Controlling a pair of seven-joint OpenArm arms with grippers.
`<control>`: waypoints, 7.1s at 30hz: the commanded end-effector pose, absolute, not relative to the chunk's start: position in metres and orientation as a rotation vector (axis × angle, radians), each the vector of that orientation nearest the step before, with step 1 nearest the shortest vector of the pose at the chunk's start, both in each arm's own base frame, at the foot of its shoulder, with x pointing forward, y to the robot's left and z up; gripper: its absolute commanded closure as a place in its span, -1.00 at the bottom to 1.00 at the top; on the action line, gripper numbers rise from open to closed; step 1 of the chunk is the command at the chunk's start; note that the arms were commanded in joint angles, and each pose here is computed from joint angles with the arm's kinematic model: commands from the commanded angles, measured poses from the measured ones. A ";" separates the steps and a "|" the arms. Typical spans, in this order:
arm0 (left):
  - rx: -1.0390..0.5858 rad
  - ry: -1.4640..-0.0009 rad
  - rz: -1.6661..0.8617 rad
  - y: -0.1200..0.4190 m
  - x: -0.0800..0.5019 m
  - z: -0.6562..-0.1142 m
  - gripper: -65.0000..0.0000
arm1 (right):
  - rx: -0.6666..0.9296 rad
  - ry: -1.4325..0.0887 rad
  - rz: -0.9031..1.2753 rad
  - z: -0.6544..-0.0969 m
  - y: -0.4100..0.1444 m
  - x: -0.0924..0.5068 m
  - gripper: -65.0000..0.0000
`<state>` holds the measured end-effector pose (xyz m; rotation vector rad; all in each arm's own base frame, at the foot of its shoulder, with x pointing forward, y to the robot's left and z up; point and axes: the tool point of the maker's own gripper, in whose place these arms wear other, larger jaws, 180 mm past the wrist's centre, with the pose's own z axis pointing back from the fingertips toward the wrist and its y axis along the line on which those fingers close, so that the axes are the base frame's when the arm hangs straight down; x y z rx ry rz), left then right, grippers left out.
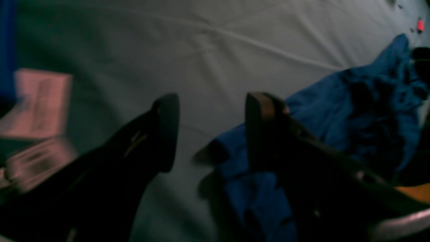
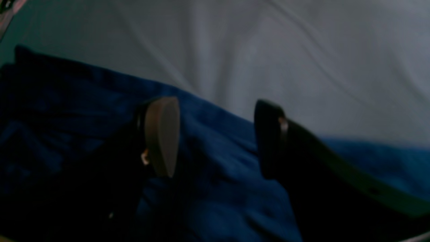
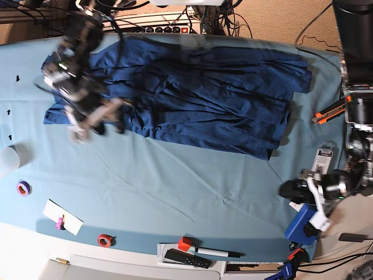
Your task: Layout the t-shirt on the table in an organized manner, then fold the t-shirt properly
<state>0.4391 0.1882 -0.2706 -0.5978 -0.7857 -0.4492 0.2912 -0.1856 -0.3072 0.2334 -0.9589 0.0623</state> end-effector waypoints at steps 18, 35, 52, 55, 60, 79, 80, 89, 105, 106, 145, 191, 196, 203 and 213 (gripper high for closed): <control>-0.529 -0.896 -0.459 0.221 0.457 -0.218 0.03 | 0.424 -0.902 -0.394 -0.354 -0.351 0.228 -0.07; -0.503 -0.837 -0.412 0.228 0.452 -0.235 0.03 | 0.373 -0.951 -0.393 -0.334 -0.391 0.261 -0.07; -0.795 -0.503 -0.186 0.225 0.339 -0.333 -0.01 | 0.636 -1.094 -0.386 -0.291 -0.370 0.262 -0.07; -0.795 -0.476 -0.153 0.237 0.323 -0.339 -0.19 | 0.638 -1.096 -0.386 -0.291 -0.370 0.262 -0.07; -0.831 -0.403 -0.099 0.236 0.289 -0.364 -0.26 | 0.638 -1.096 -0.386 -0.291 -0.370 0.262 -0.07; -0.884 -0.316 -0.083 0.190 0.265 -0.404 -0.26 | 0.647 -1.094 -0.392 -0.294 -0.367 0.262 -0.07; -0.867 -0.306 -0.088 0.192 0.263 -0.406 -0.26 | 0.647 -1.094 -0.392 -0.294 -0.367 0.262 -0.07; -0.722 -0.224 -0.117 0.209 0.251 -0.428 -0.26 | 0.647 -1.094 -0.392 -0.294 -0.367 0.262 -0.07; -0.558 -0.182 -0.202 0.225 0.247 -0.436 -0.19 | 0.646 -1.093 -0.392 -0.294 -0.367 0.262 -0.07; -0.575 -0.181 -0.206 0.222 0.245 -0.434 -0.19 | 0.647 -1.094 -0.392 -0.294 -0.367 0.262 -0.07; -0.797 -0.243 -0.221 0.145 0.229 -0.423 -0.12 | 0.647 -1.093 -0.392 -0.294 -0.367 0.262 -0.07; -1.000 -0.539 -0.279 0.103 0.269 -0.375 1.00 | 0.646 -1.094 -0.393 -0.294 -0.367 0.262 -0.07; -1.023 -0.602 -0.362 0.087 0.273 -0.348 1.00 | 0.646 -1.093 -0.393 -0.294 -0.367 0.262 -0.07; -1.041 -0.662 -0.468 0.054 0.273 -0.326 1.00 | 0.646 -1.093 -0.393 -0.294 -0.367 0.262 -0.07; -1.071 -0.621 -0.606 -0.023 0.259 -0.337 1.00 | 0.644 -1.090 -0.393 -0.294 -0.367 0.262 -0.07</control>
